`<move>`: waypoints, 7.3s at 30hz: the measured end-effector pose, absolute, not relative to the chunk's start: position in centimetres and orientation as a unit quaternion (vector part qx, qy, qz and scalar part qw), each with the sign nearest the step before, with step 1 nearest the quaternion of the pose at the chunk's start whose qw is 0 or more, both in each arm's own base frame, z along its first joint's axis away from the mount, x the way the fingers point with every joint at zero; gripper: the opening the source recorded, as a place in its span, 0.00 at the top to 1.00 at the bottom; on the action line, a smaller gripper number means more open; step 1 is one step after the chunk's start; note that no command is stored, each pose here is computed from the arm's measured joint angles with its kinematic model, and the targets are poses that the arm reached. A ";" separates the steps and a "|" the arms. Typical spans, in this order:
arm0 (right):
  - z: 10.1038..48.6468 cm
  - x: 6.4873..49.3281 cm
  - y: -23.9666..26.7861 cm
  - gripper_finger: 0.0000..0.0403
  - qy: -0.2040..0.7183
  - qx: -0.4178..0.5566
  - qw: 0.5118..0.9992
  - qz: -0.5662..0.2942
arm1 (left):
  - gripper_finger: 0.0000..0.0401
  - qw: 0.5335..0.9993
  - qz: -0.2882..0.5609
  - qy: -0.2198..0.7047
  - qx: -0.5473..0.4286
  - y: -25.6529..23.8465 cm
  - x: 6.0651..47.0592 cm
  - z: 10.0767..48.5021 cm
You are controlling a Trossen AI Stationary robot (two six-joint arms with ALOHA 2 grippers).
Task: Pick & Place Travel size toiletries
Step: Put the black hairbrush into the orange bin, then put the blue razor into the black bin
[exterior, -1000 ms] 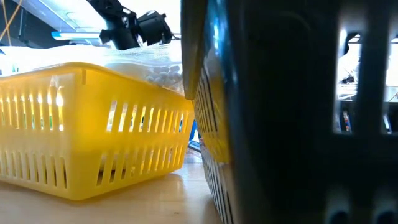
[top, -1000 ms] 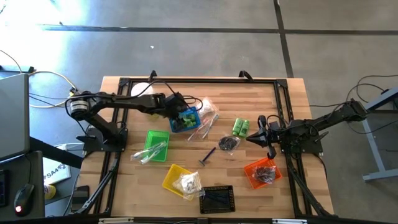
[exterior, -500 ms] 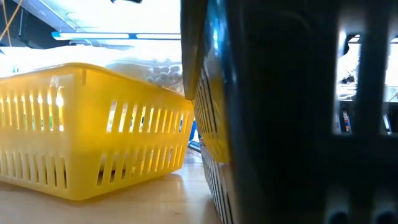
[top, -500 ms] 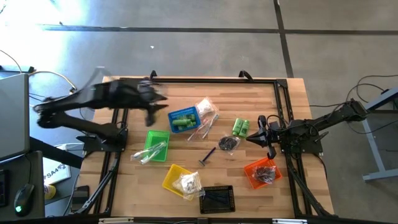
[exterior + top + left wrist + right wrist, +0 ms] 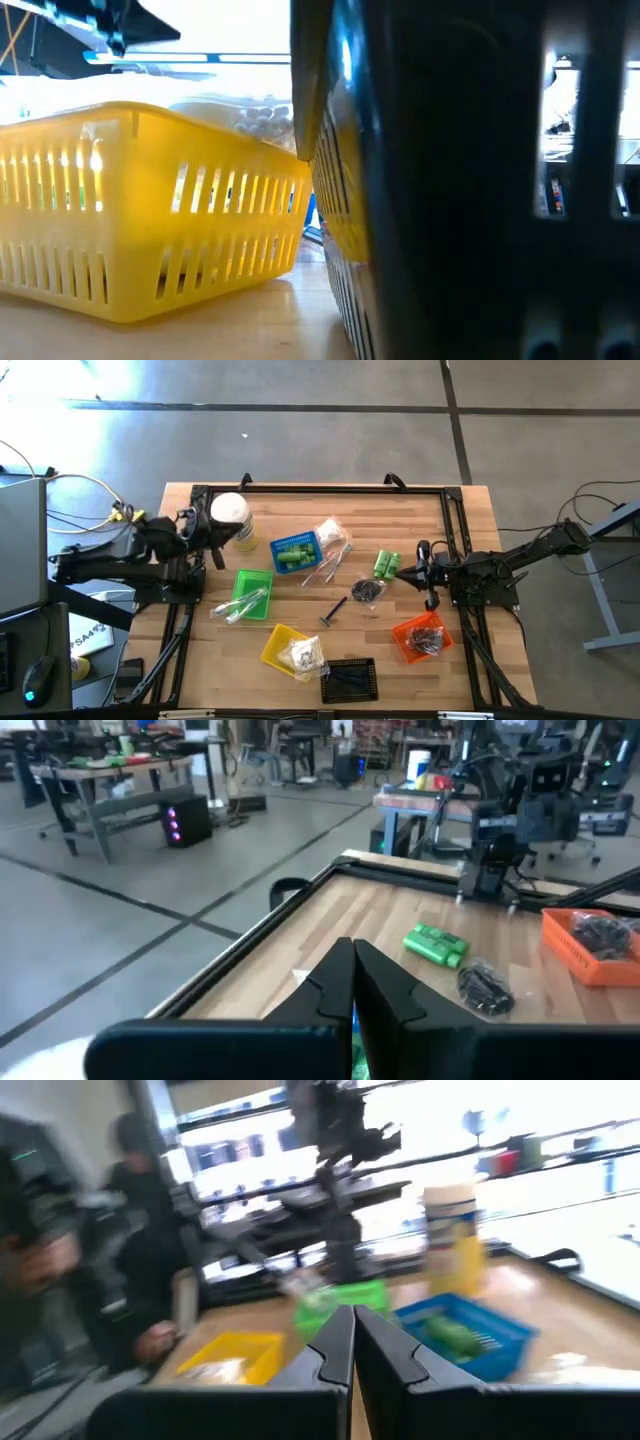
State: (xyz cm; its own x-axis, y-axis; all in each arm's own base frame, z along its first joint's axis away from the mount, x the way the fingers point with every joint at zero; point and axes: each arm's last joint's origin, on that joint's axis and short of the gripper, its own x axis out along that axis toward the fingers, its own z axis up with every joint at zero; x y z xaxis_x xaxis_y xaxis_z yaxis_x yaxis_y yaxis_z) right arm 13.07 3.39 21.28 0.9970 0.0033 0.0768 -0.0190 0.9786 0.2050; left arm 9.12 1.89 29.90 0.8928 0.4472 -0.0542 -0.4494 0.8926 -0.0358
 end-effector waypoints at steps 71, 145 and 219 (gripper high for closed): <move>12.2 27.9 9.0 0.95 0.538 -0.097 0.819 -0.175 | 1.00 0.959 0.244 0.140 -0.024 2.0 9.9 23.3; 24.4 15.7 16.8 0.99 0.703 0.104 0.696 -0.105 | 1.00 0.969 0.224 0.104 -0.022 1.9 10.2 24.0; 14.1 37.9 4.0 0.53 0.475 -0.176 0.830 0.234 | 1.00 0.970 0.224 0.091 -0.027 1.9 10.2 24.2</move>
State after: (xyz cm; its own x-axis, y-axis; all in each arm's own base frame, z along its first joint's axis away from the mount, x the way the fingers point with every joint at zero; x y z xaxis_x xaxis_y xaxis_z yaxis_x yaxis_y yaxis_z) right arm 37.91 4.02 14.10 0.4388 0.2219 -0.8707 -0.5563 0.8281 -0.0694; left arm 10.20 1.94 24.24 0.8826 0.4302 -0.1896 -0.4401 0.8979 -0.0113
